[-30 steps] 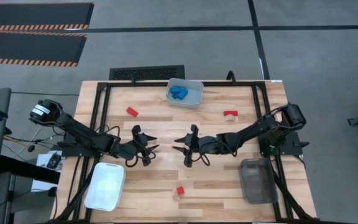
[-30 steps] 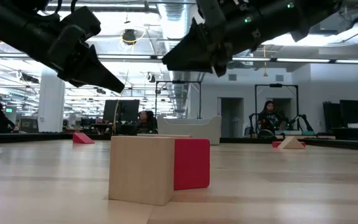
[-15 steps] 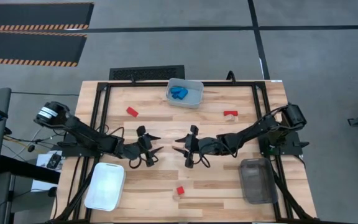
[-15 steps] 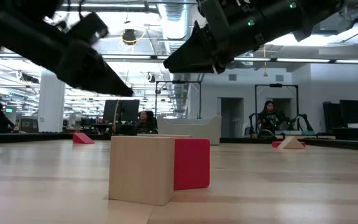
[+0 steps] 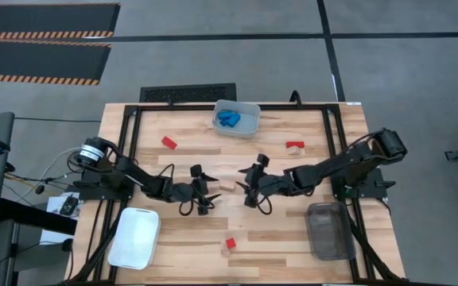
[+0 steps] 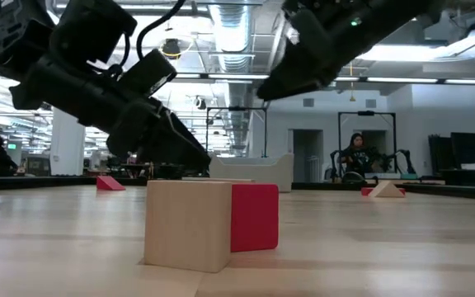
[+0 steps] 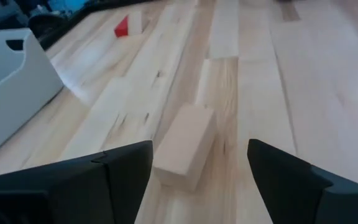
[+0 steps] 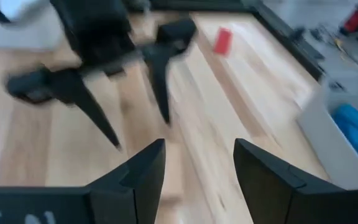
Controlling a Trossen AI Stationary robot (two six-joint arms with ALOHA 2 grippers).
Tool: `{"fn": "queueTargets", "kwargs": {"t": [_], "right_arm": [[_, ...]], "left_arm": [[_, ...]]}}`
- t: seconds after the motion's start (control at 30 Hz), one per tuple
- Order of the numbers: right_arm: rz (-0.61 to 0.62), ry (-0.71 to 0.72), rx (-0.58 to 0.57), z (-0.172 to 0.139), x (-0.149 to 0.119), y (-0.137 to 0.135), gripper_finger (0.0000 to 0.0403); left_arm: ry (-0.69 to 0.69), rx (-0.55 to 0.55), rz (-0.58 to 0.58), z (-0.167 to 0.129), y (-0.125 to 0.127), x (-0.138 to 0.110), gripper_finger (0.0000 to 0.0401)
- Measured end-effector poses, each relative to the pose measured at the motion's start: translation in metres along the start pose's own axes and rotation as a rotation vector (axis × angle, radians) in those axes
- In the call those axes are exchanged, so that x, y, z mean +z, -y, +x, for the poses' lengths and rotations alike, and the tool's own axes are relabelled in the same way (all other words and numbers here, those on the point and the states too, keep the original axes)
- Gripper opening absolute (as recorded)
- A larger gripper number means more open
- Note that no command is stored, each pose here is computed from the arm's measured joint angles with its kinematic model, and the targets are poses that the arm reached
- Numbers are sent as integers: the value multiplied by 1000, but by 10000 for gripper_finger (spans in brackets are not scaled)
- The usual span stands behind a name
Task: Sort & place blocks by color
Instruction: Put the brown rectangle block into the transparent black bin
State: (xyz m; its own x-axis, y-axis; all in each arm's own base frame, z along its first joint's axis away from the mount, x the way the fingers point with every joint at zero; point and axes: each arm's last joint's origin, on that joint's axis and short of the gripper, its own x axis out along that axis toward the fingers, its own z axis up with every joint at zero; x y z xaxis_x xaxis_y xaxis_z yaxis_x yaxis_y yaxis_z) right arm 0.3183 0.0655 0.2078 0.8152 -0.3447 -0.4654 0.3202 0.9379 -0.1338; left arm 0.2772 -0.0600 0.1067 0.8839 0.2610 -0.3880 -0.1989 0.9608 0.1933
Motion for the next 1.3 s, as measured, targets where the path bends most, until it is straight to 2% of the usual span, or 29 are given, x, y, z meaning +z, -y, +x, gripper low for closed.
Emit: {"fn": "queueTargets", "kwargs": {"t": [0.17, 0.3, 0.47, 0.6, 1.3], "right_arm": [[17, -47, -1, -3, -4, 1, 217], [14, -65, 2, 2, -7, 2, 217], [23, -65, -5, 5, -7, 5, 217], [22, -64, 0, 7, -6, 7, 217], [23, -63, 8, 7, -6, 7, 217]], "left_arm": [[-2, 18, 19, 1, -4, 0, 254], [2, 27, 63, 9, -19, 2, 253], [-2, -143, 10, 23, -43, 5, 253], [-24, -195, -25, 28, -53, 4, 253], [-31, -220, -31, 27, -51, 3, 253]]}}
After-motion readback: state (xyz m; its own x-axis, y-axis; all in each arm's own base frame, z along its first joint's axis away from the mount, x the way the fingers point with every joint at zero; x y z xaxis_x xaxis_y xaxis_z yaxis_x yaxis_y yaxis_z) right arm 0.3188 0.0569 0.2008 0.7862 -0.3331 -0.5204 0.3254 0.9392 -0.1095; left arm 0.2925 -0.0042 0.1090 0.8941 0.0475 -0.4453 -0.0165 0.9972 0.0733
